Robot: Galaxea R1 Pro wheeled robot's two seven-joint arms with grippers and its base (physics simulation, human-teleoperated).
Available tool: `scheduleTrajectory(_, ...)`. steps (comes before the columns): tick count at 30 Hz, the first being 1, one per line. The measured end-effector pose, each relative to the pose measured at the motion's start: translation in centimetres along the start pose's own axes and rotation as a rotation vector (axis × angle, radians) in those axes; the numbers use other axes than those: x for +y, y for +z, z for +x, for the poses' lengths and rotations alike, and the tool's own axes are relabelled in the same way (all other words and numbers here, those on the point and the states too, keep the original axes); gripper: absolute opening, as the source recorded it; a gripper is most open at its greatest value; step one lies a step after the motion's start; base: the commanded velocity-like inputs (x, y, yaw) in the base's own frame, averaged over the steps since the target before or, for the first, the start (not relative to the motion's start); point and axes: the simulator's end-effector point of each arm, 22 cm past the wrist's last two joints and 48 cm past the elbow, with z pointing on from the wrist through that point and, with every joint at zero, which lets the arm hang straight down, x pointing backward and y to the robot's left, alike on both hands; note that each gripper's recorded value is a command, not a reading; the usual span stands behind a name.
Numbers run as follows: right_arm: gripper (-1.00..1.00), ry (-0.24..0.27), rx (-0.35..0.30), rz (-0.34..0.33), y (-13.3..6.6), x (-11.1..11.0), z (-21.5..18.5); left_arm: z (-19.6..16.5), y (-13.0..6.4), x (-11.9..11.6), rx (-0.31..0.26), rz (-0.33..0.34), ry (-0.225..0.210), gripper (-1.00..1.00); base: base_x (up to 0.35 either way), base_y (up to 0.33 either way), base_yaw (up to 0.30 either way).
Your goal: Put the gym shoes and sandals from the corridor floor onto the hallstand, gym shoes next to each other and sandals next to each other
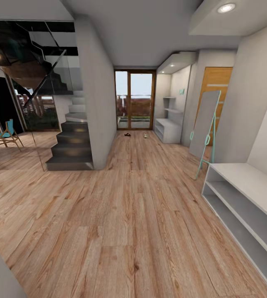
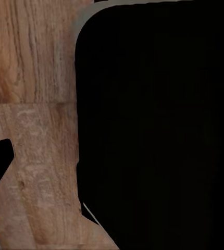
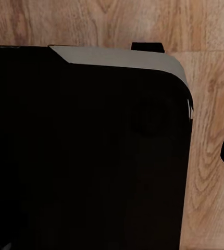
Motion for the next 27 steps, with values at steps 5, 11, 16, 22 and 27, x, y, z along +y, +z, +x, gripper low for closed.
scheduleTrajectory(5, 1.0, 0.0, -0.038, 0.006, 0.0, -0.4, -1.3, -2.5, -0.1, 1.5, -0.043, -0.023, 0.001, 1.0, 0.0, 0.0, 0.0)
scheduleTrajectory(11, 1.0, -0.002, -0.104, 0.031, -0.2, -2.3, -3.6, -6.9, -0.4, 4.2, -0.112, -0.058, 0.002, 1.0, 0.0, 0.0, 0.0)
scheduleTrajectory(16, 1.0, -0.003, -0.16, 0.056, -0.5, -4.2, -5.6, -10.5, -1.0, 6.5, -0.17, -0.09, 0.0, 1.0, 0.0, 0.0, 0.0)
scheduleTrajectory(22, 1.0, -0.003, -0.228, 0.067, -0.9, -5.1, -7.9, -15.2, -1.9, 7.1, -0.257, -0.099, -0.003, 1.0, 0.0, 0.0, 0.0)
scheduleTrajectory(27, 1.0, -0.002, -0.284, 0.07, -1.4, -5.3, -9.9, -19.2, -2.9, 7.0, -0.34, -0.097, -0.004, 1.0, 0.0, 0.0, 0.0)
